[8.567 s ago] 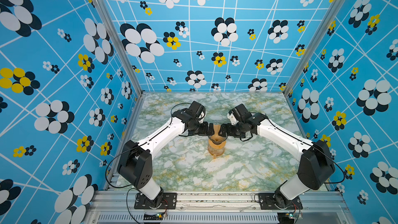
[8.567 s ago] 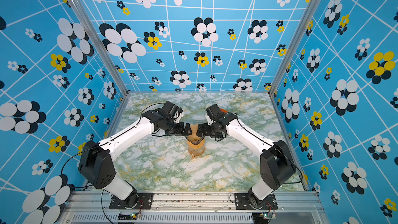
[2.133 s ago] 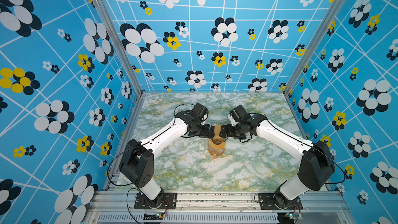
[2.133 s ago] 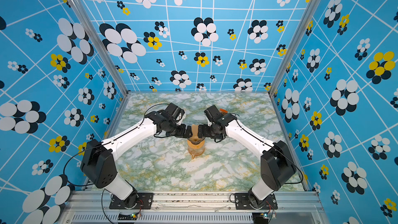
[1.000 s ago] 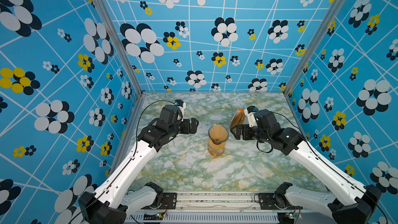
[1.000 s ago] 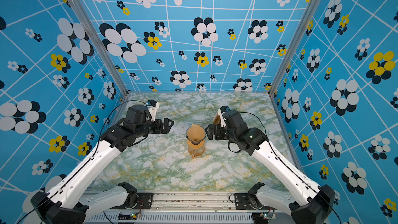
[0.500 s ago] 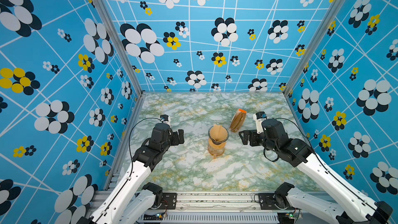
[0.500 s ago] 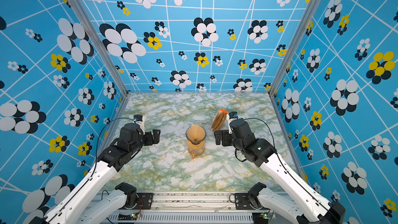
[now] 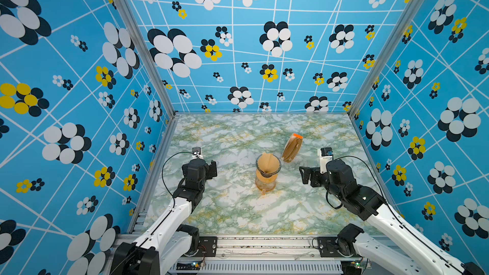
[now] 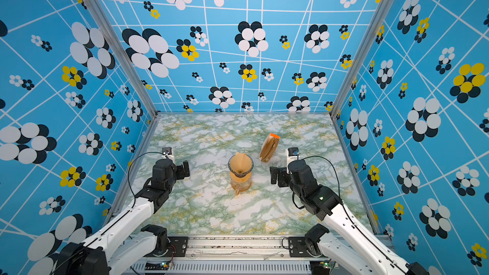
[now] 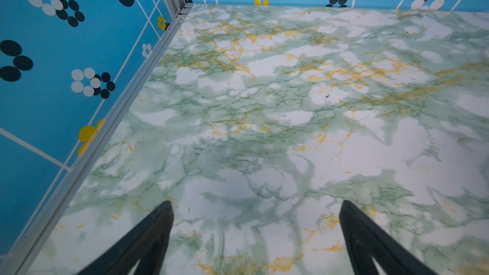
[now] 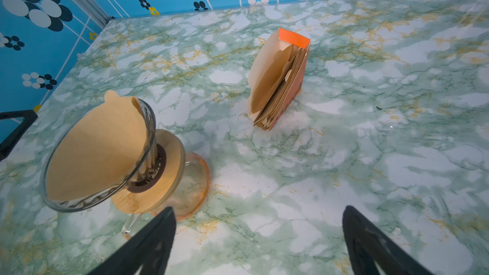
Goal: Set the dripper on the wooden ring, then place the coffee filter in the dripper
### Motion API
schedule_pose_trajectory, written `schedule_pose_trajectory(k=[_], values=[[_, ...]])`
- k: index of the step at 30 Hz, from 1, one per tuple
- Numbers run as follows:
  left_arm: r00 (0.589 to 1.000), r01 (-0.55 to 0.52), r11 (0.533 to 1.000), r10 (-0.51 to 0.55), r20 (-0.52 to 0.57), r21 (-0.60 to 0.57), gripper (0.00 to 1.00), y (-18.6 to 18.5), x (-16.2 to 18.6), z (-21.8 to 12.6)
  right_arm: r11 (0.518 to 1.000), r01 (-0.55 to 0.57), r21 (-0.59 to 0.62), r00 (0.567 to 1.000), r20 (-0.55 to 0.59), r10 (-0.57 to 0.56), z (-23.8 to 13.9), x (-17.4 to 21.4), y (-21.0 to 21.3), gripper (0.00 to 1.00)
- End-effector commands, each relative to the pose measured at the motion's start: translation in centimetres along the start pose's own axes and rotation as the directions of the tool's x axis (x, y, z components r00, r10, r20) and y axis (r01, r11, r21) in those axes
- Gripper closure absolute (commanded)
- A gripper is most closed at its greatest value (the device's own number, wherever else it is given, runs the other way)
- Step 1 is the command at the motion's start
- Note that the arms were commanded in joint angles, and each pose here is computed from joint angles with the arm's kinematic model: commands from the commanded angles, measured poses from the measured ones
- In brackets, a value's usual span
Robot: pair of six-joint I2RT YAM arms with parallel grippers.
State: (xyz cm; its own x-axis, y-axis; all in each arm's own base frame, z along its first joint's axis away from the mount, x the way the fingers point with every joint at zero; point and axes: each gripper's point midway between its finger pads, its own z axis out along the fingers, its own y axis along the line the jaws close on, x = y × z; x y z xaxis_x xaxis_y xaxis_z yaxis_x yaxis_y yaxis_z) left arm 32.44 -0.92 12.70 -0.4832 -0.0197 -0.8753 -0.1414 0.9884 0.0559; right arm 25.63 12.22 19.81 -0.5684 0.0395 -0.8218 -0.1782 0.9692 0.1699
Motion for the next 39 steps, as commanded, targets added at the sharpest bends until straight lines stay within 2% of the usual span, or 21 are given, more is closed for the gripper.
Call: schedule_pose_trajectory(k=[1, 5, 17, 25, 29, 30, 39], values=[[0.987, -0.040, 0.999, 0.040, 0.158, -0.004, 0.01, 0.1, -3.7, 1.1, 0.999, 0.010, 0.030, 0.999, 0.037, -0.011, 0.4, -0.6, -0.5, 0.01], [0.976, -0.019, 0.997, 0.002, 0.216, 0.079, 0.01, -0.4, -4.2, 2.6, 0.998, 0.021, 0.056, 0.999, 0.032, -0.023, 1.1, -0.4, -0.9, 0.01], [0.965, -0.031, 0.988, -0.010, 0.264, 0.152, 0.01, -0.7, -1.9, 5.2, 0.993, 0.029, 0.116, 0.999, 0.036, -0.033, 2.4, -1.0, -1.8, 0.01], [0.969, -0.034, 0.986, -0.007, 0.249, 0.161, 0.01, -0.9, -0.7, 6.5, 0.983, 0.017, 0.184, 0.997, 0.068, -0.030, 3.3, -2.2, -3.4, 0.01], [0.980, -0.024, 0.988, -0.008, 0.199, 0.153, 0.01, -0.8, -0.9, 7.4, 0.973, 0.019, 0.231, 0.996, 0.084, -0.039, 3.9, -3.5, -5.0, 0.01], [0.988, -0.019, 0.988, -0.005, 0.156, 0.151, 0.01, -0.8, -0.8, 8.0, 0.969, 0.024, 0.245, 0.995, 0.086, -0.046, 4.1, -3.9, -5.4, 0.01], [0.987, -0.021, 0.988, -0.004, 0.163, 0.154, 0.01, -0.8, -0.8, 8.0, 0.920, 0.031, 0.392, 0.992, 0.104, -0.077, 6.8, -5.8, -10.6, 0.00]])
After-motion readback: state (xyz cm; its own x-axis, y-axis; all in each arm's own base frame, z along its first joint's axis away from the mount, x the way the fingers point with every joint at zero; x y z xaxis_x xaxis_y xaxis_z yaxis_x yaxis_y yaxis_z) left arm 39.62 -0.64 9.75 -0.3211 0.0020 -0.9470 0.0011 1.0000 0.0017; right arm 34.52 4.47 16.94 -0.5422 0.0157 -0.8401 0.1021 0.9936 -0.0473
